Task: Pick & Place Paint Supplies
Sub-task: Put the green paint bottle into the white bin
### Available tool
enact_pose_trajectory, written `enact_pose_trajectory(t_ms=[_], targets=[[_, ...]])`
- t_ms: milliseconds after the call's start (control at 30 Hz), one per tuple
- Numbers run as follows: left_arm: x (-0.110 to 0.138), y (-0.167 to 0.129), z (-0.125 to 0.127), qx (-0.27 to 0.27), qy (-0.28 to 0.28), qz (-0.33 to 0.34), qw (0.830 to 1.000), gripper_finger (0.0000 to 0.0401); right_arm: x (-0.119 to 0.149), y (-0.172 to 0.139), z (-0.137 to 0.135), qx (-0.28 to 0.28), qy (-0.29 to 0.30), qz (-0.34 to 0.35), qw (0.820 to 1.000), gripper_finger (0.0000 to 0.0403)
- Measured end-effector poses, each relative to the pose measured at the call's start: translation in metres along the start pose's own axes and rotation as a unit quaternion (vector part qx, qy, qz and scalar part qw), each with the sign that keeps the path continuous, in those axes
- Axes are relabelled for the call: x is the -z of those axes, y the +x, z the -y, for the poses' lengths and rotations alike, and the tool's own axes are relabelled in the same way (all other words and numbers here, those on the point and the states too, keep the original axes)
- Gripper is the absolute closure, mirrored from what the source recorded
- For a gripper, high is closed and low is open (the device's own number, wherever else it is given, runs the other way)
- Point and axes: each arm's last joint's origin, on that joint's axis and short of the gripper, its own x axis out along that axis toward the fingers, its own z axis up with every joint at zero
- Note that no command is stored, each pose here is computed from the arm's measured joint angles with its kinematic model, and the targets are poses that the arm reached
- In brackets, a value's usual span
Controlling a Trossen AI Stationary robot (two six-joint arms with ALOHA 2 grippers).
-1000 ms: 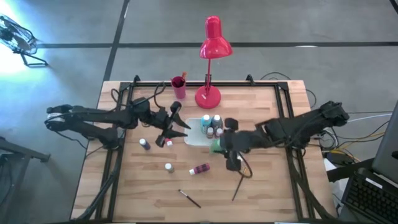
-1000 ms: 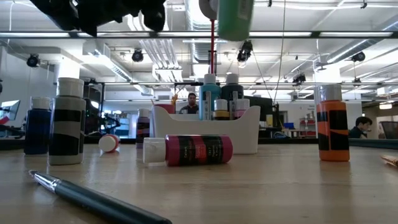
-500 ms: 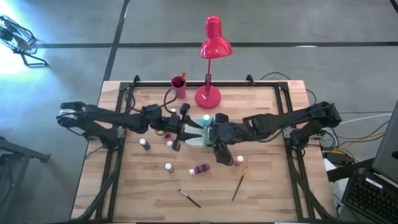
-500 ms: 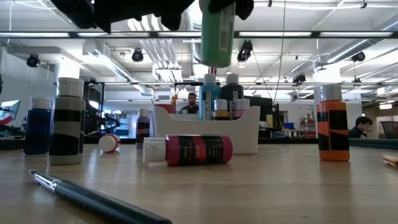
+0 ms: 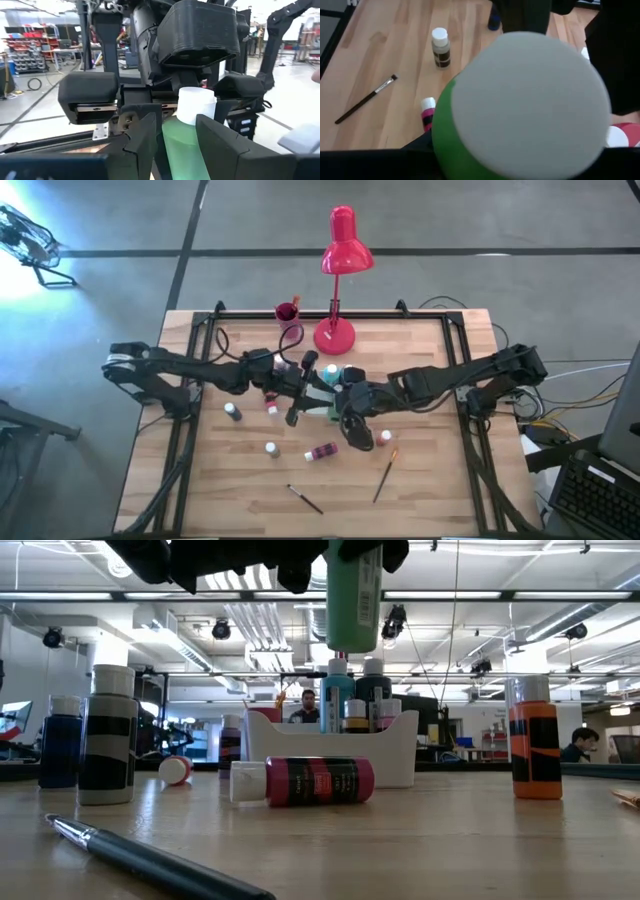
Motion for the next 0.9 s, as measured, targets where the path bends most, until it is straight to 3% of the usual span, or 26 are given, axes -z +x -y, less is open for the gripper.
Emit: enact_pose_trajectory(t_ms=[433,733,900], targets=[[-0.005,-0.001,0.002,0.040,0.008,0.005,0.999,0.0251,-0.002,0.000,0.004,0.002,0.001,0.011,1.000,0.0236],[-0.007,-0.001,0.003,0.046,0.004,0.009,0.999,0.0176,-0.004,0.001,0.009,0.024,0.005,0.013,1.000,0.0236],[-0.007,-0.001,0.003,0.046,0.006,0.007,0.999,0.0161,-0.004,0.001,0.011,0.018,0.011,0.013,1.000,0.0236]])
